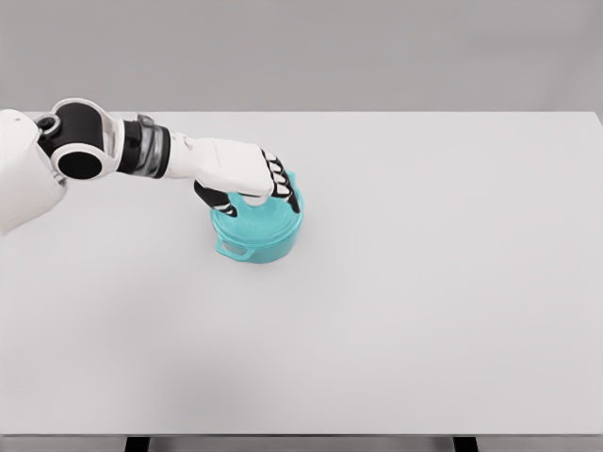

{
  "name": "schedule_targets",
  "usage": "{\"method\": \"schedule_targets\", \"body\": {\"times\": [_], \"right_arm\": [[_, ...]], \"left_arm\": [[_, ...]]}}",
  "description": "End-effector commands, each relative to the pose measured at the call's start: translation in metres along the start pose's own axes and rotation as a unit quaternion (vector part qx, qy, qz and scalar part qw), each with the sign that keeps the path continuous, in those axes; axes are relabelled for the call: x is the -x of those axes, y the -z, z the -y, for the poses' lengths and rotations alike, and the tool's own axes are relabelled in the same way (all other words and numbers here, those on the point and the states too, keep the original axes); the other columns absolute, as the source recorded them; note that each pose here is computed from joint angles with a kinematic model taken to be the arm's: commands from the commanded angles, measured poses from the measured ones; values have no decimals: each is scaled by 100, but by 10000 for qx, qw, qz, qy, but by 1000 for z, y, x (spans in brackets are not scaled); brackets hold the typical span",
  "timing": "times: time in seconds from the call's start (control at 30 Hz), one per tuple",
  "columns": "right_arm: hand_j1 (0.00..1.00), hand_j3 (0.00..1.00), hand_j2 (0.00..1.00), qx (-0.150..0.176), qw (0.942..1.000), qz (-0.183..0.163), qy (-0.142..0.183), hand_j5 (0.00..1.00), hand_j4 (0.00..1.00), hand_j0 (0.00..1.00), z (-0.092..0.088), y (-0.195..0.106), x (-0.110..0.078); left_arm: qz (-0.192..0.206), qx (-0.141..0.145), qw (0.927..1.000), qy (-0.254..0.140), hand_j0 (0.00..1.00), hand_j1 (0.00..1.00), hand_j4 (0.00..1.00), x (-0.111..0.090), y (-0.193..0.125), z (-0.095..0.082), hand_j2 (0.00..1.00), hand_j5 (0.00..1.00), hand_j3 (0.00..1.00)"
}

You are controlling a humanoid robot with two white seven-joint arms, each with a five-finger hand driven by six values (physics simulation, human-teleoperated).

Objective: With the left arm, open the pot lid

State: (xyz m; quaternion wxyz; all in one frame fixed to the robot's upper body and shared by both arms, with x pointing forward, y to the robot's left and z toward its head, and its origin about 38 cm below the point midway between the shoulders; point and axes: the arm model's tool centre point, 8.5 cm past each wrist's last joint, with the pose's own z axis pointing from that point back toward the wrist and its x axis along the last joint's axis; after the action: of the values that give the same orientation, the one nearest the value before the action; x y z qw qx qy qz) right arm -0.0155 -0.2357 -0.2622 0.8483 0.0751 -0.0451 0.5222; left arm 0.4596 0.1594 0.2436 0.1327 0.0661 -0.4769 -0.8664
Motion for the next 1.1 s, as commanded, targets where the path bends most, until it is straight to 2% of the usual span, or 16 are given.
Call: {"method": "schedule_targets", "body": {"times": [0.0,0.13,0.23,0.57,0.63,0.77,0.97,1.07], "right_arm": [[100,100,100,-2,10000,0,-1,100,100,100,0,0,0],[100,100,100,-2,10000,0,-1,100,100,100,0,0,0],[100,100,100,-2,10000,0,-1,100,100,100,0,0,0],[100,100,100,-2,10000,0,-1,100,100,100,0,0,0],[100,100,100,-2,10000,0,-1,100,100,100,0,0,0],[100,100,100,-2,10000,0,-1,100,100,100,0,0,0],[100,100,100,-2,10000,0,-1,100,100,100,0,0,0],[100,100,100,-2,10000,0,-1,100,100,100,0,0,0]], "left_arm": [[27,19,10000,-25,79,79,79,-1,2,2,79,79,79],[-33,76,9998,-161,79,79,79,6,8,7,79,79,79],[-174,205,9996,-124,80,80,80,13,8,12,80,80,80],[-188,214,9995,-130,79,79,79,14,8,13,79,79,79],[-191,212,9995,-123,74,74,74,14,7,12,74,74,74],[-213,175,9996,-77,73,73,73,15,5,6,73,73,73],[-217,172,9996,-70,57,57,57,15,5,6,57,57,57],[-217,172,9996,-70,52,52,52,15,5,6,52,52,52]]}}
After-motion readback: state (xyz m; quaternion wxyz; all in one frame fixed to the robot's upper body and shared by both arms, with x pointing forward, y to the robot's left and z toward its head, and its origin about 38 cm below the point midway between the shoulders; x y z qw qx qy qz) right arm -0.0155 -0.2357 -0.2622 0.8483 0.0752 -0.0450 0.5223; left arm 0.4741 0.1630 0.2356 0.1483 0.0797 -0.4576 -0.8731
